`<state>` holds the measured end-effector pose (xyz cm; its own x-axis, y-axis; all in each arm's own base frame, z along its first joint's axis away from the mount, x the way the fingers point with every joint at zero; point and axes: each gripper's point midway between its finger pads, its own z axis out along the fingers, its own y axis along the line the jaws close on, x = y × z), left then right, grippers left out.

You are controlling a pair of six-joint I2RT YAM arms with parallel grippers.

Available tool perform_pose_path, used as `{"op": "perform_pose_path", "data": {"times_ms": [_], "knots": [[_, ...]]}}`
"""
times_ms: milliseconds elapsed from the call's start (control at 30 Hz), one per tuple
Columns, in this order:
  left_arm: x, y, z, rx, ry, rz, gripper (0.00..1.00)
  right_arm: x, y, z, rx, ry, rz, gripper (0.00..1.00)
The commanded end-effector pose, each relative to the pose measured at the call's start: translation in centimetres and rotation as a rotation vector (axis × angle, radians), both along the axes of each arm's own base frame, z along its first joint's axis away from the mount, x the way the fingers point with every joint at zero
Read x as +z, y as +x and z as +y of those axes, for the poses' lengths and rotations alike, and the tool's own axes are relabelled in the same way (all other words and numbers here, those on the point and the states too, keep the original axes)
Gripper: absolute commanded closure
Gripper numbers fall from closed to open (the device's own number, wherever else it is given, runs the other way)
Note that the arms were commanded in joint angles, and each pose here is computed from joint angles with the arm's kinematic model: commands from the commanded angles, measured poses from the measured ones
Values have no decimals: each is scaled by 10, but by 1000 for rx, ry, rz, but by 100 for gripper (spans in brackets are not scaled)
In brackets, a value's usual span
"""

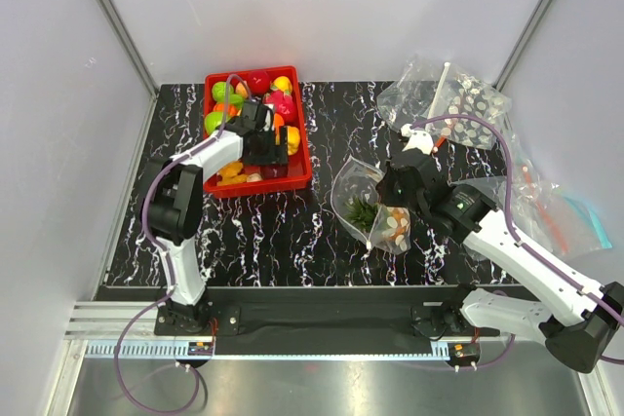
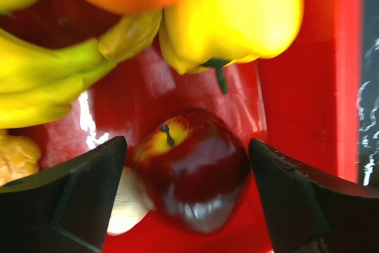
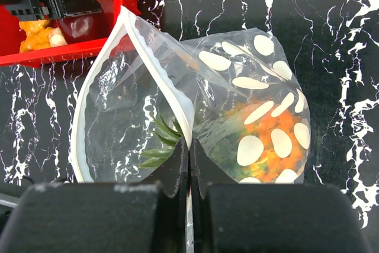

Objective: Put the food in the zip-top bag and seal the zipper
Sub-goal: Pick up the fake fruit from the bin, then place the fake fruit in the zipper food storage bag.

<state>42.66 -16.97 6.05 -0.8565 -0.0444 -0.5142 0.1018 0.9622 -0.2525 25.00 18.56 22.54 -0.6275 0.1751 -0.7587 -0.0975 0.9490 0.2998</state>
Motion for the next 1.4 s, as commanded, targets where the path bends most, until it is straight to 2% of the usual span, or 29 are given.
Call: {"op": "perform_pose_path", "data": {"times_ms": [0, 100, 167, 267, 300, 400, 633, 667, 800, 1067, 1200, 1367], "knots": [[16, 7, -8, -3, -40, -38, 22, 5, 5, 4, 8, 23, -22, 100], [37, 4, -10, -2, -43, -95, 35, 5, 5, 5, 9, 24, -20, 100], [51, 1, -10, -2, -41, -127, 36, 4, 5, 5, 9, 25, -19, 100], [86, -6, -14, -16, -73, -208, 37, 3, 4, 5, 8, 24, -15, 100], [109, -11, -15, -18, -97, -259, 37, 3, 5, 5, 6, 23, -14, 100], [138, -21, -19, -18, -141, -336, 37, 3, 4, 6, 10, 23, -12, 100], [200, -75, -61, -113, -288, -475, 37, 5, 7, 4, -2, 17, -22, 100], [219, -88, -64, -126, -327, -527, 37, 6, 7, 4, 3, 15, -23, 100], [249, -137, -101, -214, -456, -603, 37, 5, 7, 5, 2, 20, -18, 100], [268, -183, -154, -368, -540, -614, 37, 7, 5, 1, -5, 6, -11, 100], [268, -186, -173, -400, -548, -628, 37, 11, 3, -1, -4, 3, -17, 100], [248, -170, -195, -423, -490, -603, 37, 19, 2, -6, -14, -14, -23, 100]]}}
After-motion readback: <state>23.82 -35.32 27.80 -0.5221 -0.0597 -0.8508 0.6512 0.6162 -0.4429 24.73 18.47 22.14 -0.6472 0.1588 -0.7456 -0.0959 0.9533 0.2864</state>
